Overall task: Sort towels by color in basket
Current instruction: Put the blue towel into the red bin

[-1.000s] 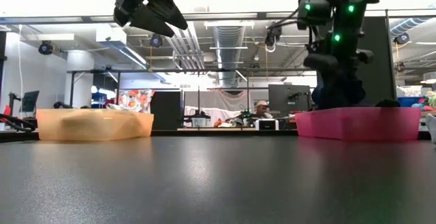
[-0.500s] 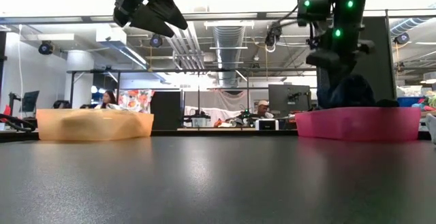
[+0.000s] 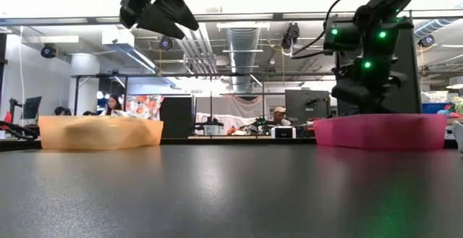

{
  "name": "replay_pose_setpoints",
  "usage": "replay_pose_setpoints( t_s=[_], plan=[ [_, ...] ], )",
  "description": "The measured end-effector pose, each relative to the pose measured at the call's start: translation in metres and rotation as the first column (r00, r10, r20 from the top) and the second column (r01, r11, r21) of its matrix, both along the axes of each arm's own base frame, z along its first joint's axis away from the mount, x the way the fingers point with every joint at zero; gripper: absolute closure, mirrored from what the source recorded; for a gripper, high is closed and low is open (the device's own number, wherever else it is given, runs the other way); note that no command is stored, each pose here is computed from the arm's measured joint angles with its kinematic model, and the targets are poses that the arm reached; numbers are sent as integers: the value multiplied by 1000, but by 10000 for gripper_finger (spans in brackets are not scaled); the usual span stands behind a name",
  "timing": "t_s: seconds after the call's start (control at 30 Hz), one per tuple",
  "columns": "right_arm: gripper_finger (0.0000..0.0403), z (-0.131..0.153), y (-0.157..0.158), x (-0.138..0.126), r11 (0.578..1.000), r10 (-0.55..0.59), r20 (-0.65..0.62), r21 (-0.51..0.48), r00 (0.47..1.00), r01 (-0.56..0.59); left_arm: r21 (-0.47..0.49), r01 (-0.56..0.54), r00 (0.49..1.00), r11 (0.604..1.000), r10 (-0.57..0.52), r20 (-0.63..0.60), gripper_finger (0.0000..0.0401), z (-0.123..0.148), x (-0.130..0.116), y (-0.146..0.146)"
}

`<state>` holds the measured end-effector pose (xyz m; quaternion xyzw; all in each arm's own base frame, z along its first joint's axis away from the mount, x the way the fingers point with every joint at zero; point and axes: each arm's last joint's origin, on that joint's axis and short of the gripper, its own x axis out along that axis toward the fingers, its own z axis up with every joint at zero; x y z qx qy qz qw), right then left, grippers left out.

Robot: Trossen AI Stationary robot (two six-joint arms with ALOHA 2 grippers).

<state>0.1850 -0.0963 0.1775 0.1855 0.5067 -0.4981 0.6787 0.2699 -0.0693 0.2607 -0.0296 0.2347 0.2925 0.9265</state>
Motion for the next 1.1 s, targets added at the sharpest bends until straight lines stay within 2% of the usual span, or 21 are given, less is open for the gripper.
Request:
replay_pose_setpoints(
  t_s=[0.3,0.47,0.57,0.9,1.1],
  plan=[
    [393,-16,1,-2,1000,8,44,9,999,-9,-9,-4,1000,1000,4,12,125,1,0,0],
    [379,-7,2,-3,1000,5,27,20,1000,-5,-15,13,999,1000,-12,29,125,2,0,-5],
    [354,6,2,-3,1000,4,4,24,1000,-4,-16,23,999,1000,-22,32,125,2,-1,-8],
    [234,41,0,2,1000,7,-4,26,1000,-7,-42,15,998,999,-13,57,125,2,-2,-12],
    [201,64,13,6,998,66,52,11,996,-67,-65,23,997,998,-19,71,125,2,-3,-17]
  ],
)
